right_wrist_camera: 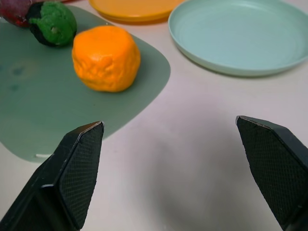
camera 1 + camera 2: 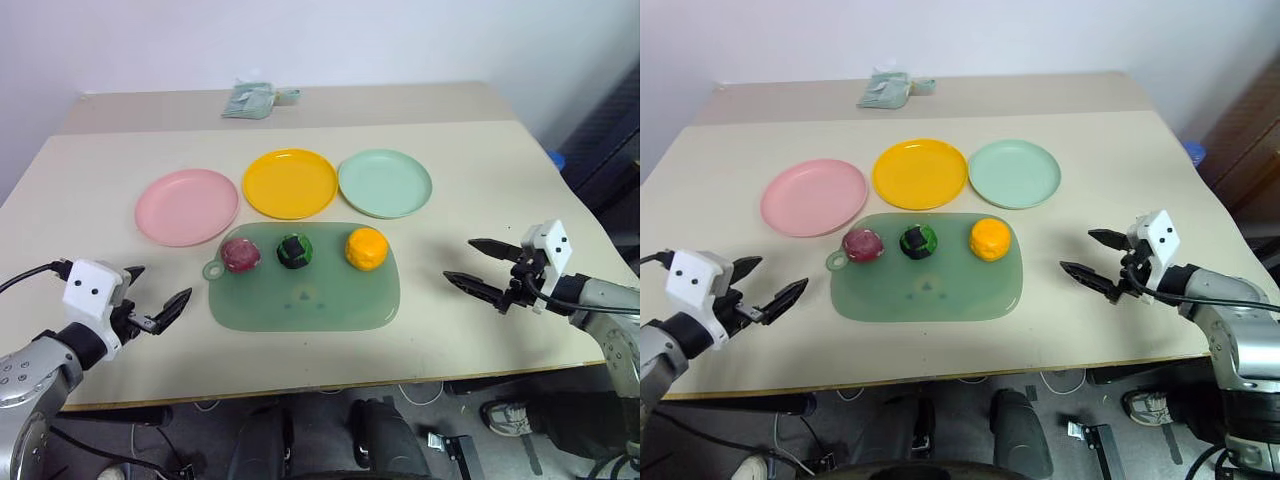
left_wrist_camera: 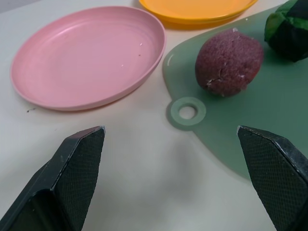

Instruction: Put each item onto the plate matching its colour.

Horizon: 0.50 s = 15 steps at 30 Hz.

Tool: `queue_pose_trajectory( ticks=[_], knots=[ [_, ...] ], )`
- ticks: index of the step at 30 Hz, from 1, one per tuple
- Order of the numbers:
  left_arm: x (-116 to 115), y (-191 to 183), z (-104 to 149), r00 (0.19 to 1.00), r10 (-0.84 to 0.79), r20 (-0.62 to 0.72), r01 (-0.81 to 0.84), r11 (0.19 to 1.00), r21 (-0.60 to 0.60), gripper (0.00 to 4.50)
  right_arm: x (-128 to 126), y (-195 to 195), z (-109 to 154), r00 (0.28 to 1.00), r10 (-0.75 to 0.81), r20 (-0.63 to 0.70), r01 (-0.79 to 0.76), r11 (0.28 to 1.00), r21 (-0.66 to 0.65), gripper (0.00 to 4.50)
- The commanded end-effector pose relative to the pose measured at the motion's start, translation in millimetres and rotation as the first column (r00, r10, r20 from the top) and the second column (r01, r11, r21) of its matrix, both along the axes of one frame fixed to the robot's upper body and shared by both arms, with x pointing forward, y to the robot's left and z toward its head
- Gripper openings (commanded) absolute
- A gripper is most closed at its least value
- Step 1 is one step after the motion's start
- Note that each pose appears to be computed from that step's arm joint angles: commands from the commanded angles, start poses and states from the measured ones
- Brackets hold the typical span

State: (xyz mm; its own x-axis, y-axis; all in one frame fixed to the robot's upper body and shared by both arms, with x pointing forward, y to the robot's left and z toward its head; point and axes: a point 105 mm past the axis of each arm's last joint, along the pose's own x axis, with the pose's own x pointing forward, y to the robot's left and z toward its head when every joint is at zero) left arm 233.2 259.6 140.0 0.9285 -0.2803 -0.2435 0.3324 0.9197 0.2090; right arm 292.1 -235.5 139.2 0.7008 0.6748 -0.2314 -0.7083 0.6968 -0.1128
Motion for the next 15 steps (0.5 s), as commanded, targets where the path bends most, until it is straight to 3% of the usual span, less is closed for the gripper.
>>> queue_pose_trajectory(
  ticks=[1,15],
  knots=[
    [-4.3,3.8,9.5,0.999,0.018,0.045,-0.019,1.000,0.016,4.50,5.4,4.3,8.8,0.999,0.014,0.044,-0.014,1.000,0.005,4.47],
    [-14.0,6.5,-4.3,0.998,0.032,0.050,-0.032,0.999,-0.003,4.50,16.6,23.4,8.1,0.996,0.034,0.079,-0.037,0.999,0.038,4.47]
  ],
)
